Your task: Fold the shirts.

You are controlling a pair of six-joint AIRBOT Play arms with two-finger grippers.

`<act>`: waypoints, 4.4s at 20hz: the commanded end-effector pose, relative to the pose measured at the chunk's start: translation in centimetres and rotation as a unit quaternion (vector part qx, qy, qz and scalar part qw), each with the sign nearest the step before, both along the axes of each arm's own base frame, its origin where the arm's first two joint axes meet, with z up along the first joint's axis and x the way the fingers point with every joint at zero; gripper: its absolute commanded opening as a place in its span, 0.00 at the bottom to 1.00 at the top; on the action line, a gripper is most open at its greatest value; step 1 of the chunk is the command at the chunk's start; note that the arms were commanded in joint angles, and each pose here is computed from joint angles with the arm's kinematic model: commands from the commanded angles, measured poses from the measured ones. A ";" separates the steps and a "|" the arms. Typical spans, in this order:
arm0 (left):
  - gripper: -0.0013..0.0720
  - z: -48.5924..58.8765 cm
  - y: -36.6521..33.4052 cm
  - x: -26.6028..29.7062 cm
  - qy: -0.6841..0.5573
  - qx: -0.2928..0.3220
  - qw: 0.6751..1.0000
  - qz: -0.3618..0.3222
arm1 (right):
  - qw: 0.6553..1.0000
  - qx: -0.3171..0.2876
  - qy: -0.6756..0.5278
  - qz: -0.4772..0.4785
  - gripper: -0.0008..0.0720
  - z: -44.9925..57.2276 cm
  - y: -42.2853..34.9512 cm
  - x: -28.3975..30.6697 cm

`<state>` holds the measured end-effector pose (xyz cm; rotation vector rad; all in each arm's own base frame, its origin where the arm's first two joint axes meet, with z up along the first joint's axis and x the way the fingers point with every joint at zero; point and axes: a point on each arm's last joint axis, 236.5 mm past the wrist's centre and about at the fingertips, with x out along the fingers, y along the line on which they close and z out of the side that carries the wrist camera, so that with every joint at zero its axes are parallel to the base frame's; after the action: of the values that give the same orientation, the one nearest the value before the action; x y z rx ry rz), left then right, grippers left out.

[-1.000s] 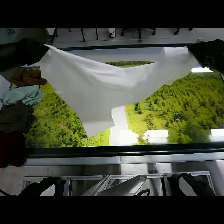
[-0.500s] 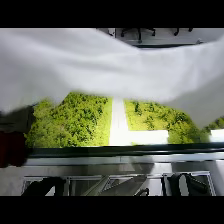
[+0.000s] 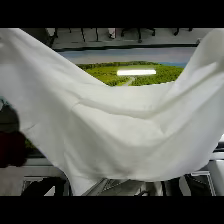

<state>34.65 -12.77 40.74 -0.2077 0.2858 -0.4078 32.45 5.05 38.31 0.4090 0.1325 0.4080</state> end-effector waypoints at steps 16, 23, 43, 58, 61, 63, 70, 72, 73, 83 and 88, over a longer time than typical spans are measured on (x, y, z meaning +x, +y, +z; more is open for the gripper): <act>0.98 -35.5 0.0 23.0 0.400 -0.062 0.914 -0.008 | 0.936 0.099 0.338 -0.003 0.53 -34.8 -5.0 20.4; 0.98 -37.4 13.1 9.1 0.555 -0.016 0.829 0.070 | 0.890 0.092 0.446 -0.027 0.53 -35.6 -17.7 9.2; 0.25 -51.3 4.3 4.8 0.631 -0.089 0.769 -0.054 | 0.792 0.106 0.601 0.031 0.53 -45.3 -15.5 -1.1; 0.04 -49.0 3.3 5.6 0.620 -0.075 0.776 -0.085 | 0.789 0.138 0.573 0.174 0.13 -48.2 -4.1 2.7; 0.04 -42.4 1.0 7.4 0.532 -0.066 0.836 -0.116 | 0.847 0.136 0.479 0.187 0.04 -40.6 -3.2 7.1; 0.04 -31.6 -1.0 9.2 0.416 -0.109 0.890 -0.148 | 0.903 0.098 0.369 0.197 0.04 -30.4 -3.2 9.2; 0.04 15.7 0.0 -10.3 -0.251 -0.045 0.964 -0.072 | 0.967 -0.163 -0.194 -0.026 0.04 13.5 0.2 -3.9; 0.04 20.8 1.4 -18.9 -0.357 -0.036 0.933 -0.041 | 0.935 -0.195 -0.285 -0.081 0.04 18.4 1.9 -10.6; 0.04 22.0 2.0 -22.1 -0.385 -0.034 0.922 -0.029 | 0.920 -0.211 -0.318 -0.093 0.04 19.6 2.9 -13.1; 0.04 10.9 4.8 -10.0 -0.179 0.023 0.983 0.043 | 0.973 -0.171 -0.151 0.016 0.04 11.0 2.9 -6.4; 0.04 -7.4 2.1 5.4 0.075 0.004 0.997 -0.008 | 0.994 -0.068 0.056 0.070 0.04 -5.7 -0.3 4.0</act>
<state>33.69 -9.39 43.28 -0.1665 0.1822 -0.3866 32.13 5.39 42.03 0.1447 0.0819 0.4721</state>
